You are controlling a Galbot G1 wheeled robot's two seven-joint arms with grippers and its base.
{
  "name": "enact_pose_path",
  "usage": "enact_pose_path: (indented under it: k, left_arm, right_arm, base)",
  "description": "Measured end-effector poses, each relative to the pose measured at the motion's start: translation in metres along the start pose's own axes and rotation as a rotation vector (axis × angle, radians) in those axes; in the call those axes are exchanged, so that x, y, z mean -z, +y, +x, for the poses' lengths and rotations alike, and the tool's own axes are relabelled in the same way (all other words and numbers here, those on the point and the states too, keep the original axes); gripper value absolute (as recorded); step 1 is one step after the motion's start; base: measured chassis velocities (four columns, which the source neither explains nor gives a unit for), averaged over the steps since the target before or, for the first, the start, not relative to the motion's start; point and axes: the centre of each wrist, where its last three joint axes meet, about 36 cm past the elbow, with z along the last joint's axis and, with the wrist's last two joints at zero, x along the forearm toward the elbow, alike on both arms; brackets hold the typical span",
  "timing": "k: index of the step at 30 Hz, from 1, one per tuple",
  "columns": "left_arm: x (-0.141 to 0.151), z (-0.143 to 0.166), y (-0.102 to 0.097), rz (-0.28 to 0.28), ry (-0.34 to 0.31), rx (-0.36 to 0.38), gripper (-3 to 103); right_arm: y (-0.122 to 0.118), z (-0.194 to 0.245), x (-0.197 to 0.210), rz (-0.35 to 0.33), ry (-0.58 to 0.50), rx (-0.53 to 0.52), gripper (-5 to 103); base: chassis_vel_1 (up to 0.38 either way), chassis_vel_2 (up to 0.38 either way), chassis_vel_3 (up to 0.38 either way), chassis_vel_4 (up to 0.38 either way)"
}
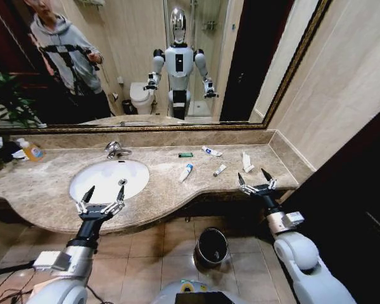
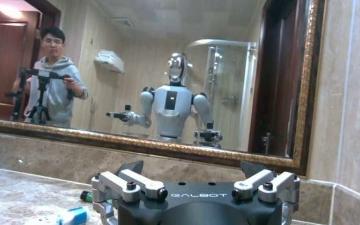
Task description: Pick up the trash from the sink and place it in the trash bin.
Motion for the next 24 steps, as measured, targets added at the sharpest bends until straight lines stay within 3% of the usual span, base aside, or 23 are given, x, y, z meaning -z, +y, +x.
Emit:
enact_pose_path:
  k: [6,24]
  left_arm:
    - [0.0,0.0,0.0,0.0,0.0,0.0,100]
    - [0.0,0.0,0.0,0.0,0.0,0.0,100]
  right_arm:
    - [0.009,0.009,0.005,0.007,0.015,0.019,100]
    - [0.0,0.013,-0.001,-0.013,0.035,-0.022,100]
  base:
    - [0.0,0.0,0.0,0.0]
    - [0.0,0.0,0.0,0.0]
